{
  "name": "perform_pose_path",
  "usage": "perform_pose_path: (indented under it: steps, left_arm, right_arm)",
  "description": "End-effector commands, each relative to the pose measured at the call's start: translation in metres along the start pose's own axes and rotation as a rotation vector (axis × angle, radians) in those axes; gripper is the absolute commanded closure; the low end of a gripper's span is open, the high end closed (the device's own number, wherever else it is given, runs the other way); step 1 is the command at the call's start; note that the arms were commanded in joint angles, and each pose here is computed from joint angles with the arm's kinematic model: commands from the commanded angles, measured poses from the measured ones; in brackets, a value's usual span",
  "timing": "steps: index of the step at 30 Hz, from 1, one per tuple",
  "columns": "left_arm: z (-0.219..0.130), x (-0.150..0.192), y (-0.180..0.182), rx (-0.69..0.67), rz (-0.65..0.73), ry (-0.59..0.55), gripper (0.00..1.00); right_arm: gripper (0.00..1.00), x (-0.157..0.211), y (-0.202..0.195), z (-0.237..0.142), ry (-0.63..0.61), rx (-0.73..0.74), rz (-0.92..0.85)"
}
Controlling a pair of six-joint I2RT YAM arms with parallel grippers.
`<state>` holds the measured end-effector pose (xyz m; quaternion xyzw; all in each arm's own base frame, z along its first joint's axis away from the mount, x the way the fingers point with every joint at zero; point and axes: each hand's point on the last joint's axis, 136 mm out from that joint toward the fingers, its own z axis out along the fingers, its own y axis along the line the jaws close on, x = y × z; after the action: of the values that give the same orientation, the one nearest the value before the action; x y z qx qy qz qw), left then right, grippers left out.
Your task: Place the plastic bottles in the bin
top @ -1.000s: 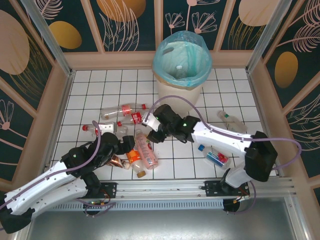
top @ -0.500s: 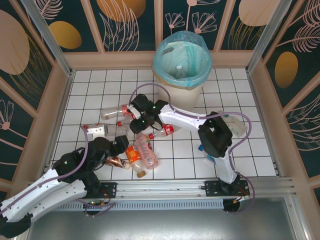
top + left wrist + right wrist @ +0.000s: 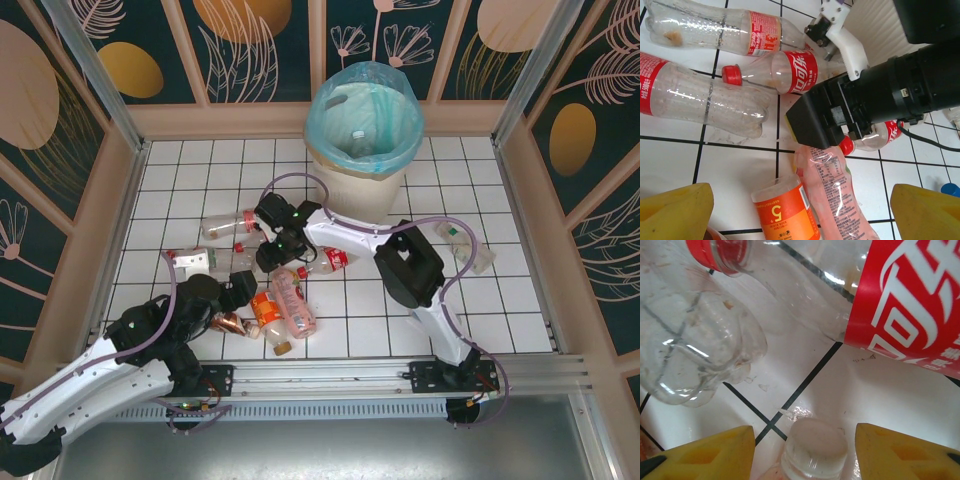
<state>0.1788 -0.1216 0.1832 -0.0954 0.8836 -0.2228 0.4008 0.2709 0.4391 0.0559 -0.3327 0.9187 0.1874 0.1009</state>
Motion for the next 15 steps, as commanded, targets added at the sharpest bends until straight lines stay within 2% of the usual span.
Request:
perform_pose_path:
  steps: [1,7,15]
  left_arm:
    - [0.0,0.0,0.002,0.001,0.015,-0.007,0.09]
    - [0.0,-0.001,0.002,0.002,0.013,-0.012,0.09]
    - [-0.002,-0.003,0.002,0.005,0.01,-0.019,0.09]
  right_arm:
    - [0.44,0.005,0.003,0.001,0.038,-0.009,0.026]
    - [0.46,0.006,0.004,0.007,0.058,-0.018,0.022]
    - [0.58,-0.007,0.005,-0.012,0.012,0.0,0.007]
